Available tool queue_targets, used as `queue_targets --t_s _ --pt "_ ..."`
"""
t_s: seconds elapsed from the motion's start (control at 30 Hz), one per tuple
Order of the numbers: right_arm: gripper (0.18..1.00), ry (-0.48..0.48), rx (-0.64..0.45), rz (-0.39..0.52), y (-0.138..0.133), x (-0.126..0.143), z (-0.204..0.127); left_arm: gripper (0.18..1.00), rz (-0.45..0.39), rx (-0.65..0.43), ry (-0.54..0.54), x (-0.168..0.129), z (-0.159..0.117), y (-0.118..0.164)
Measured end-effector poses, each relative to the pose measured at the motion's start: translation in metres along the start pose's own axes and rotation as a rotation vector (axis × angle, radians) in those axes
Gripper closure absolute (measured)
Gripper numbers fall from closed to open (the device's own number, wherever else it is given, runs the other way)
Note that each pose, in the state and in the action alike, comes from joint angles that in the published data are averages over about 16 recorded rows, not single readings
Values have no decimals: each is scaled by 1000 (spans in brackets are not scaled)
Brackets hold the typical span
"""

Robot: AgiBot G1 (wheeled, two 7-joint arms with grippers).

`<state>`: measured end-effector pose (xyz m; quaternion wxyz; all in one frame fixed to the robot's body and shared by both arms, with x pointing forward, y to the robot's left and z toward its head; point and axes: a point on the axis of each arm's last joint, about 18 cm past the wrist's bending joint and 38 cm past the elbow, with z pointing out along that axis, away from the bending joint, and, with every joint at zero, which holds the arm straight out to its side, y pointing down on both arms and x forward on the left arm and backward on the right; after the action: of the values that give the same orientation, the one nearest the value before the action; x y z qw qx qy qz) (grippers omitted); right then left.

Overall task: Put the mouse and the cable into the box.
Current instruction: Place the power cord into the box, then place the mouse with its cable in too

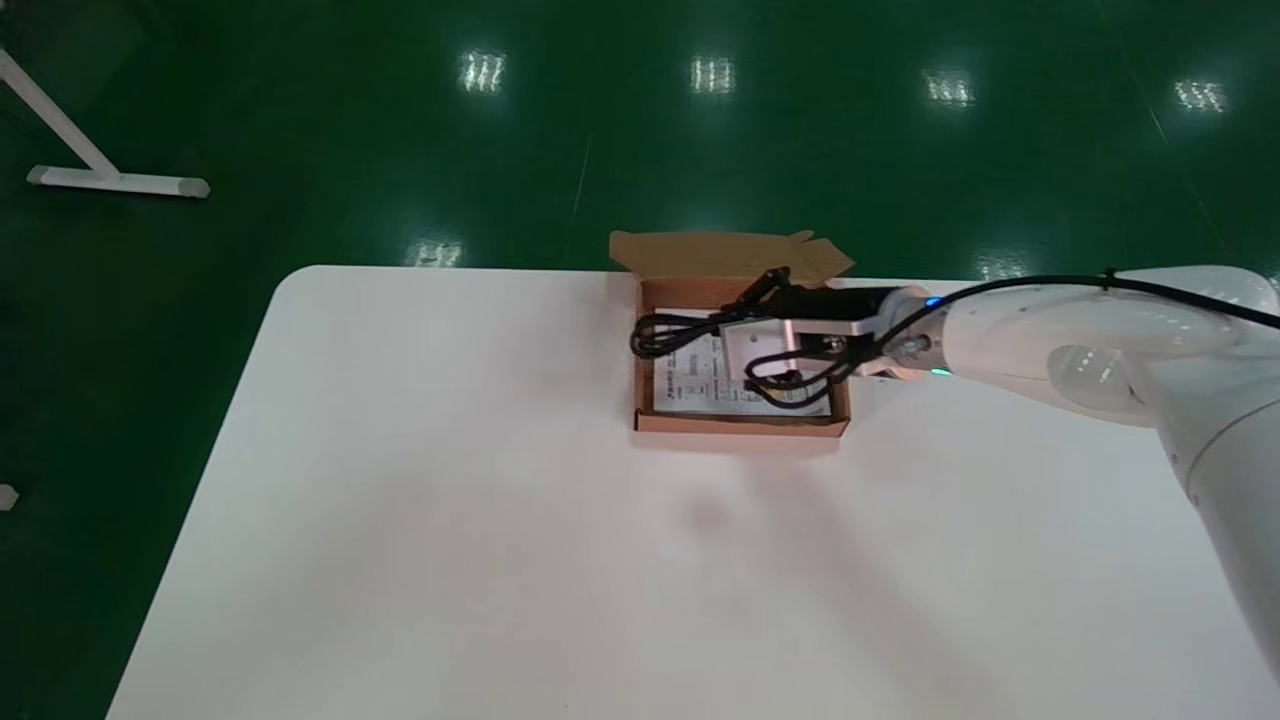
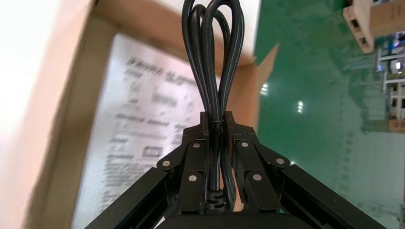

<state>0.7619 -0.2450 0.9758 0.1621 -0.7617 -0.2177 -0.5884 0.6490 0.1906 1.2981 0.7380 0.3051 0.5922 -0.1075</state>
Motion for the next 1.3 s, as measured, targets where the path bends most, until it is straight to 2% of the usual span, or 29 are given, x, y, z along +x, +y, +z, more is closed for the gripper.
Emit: queue_targets --t_s 0.4,0.73,0.9,1.03,1.3 --pt "940 -11 -26 -4 8 -9 0 944 -2 12 0 9 8 -4" --pt "914 9 -37 28 16 -3 -8 945 -31 40 21 26 17 -12" --pt "862 53 -69 101 39 11 -33 945 -69 81 43 48 28 -22" --pt "802 102 -113 178 66 24 -64 945 -111 129 72 77 41 -37" --pt "602 205 -213 321 120 47 -137 945 -211 245 133 148 67 -80"
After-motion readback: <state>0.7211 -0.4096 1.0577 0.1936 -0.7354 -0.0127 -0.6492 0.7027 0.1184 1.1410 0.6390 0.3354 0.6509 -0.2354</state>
